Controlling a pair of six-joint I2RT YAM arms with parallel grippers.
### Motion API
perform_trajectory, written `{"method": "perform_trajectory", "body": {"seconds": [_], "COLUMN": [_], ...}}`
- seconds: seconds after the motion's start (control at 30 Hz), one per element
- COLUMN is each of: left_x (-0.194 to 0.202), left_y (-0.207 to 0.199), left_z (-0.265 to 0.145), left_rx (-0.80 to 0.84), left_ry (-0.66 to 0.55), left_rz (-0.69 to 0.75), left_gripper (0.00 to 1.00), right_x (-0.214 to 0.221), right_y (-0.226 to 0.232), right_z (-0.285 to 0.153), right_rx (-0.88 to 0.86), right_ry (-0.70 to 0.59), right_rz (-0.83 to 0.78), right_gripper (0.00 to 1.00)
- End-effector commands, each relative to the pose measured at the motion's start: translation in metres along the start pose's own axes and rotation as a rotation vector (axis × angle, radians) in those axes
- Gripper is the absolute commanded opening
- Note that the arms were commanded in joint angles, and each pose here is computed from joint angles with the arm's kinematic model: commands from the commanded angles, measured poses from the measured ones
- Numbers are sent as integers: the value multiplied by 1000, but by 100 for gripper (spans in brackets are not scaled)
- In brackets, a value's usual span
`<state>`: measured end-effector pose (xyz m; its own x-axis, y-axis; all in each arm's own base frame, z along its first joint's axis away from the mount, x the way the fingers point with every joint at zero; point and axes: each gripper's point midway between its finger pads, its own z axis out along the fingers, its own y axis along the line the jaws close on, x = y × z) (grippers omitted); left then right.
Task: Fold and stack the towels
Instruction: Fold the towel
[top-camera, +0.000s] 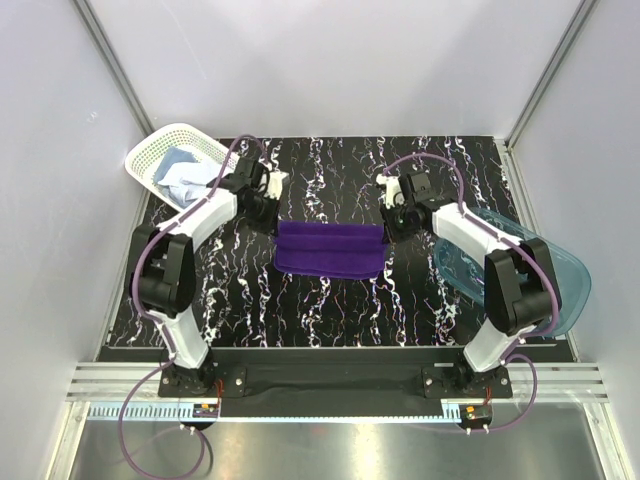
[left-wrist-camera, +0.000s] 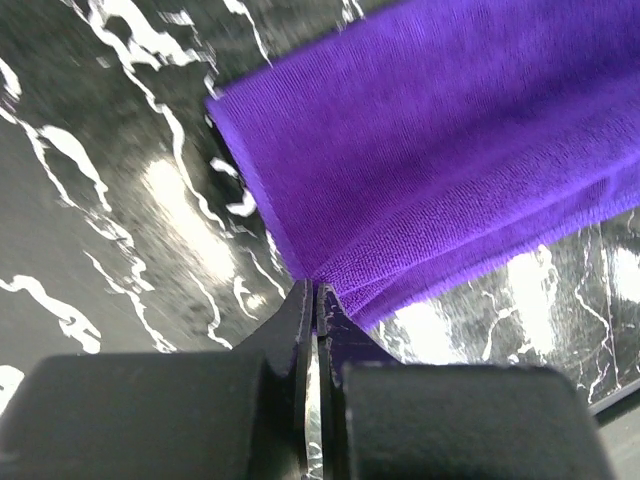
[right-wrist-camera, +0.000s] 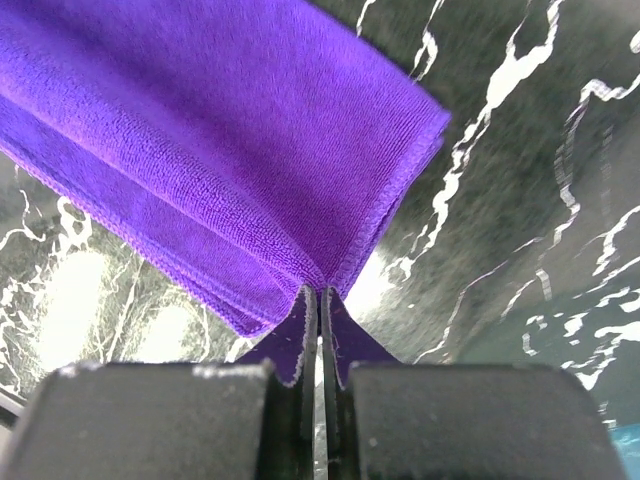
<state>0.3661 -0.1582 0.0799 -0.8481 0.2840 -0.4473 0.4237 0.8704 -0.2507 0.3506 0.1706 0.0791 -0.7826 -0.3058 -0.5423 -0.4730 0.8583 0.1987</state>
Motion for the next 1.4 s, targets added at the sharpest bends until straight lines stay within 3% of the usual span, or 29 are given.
{"method": "perform_trajectory", "body": {"seconds": [0.0,0.27,0.37,0.43,0.53,0.63,0.8,0.97,1.2,1.37], "left_x": [-20,2,17,21,31,24,12,15,53,49], "left_y": [-4,-5,-5,-11,-6,-1,-25,-46,-11,10], "left_z": [-23,-28,-24,-25,-34,-48,-47,-20,18,13], "left_rx": [-38,-83,-111,-92,-164,-235,-143,-14,-202,-334], "left_ry": [-114,-90,-56,-38,-3,-48,-111,-96,67,72], "left_rz": [10,14,22,-13,-49,-70,-113,-191,-360,-387], "left_gripper": [0,0,12,18,26,36,36,36,35,36], "right_x": [-3,18,34,38,42,35,13,17,62,57], "right_y": [3,14,21,20,27,36,49,46,30,24], "right_z": [-8,-16,-12,-11,-16,-27,-27,-5,20,12], "right_rx": [39,27,5,24,2,-26,-88,-68,23,64], "right_ry": [-38,-22,4,10,55,42,-6,10,83,69], "right_rz": [25,114,145,169,205,224,316,436,502,483], "right_gripper": [0,1,6,24,36,43,41,35,34,34]}}
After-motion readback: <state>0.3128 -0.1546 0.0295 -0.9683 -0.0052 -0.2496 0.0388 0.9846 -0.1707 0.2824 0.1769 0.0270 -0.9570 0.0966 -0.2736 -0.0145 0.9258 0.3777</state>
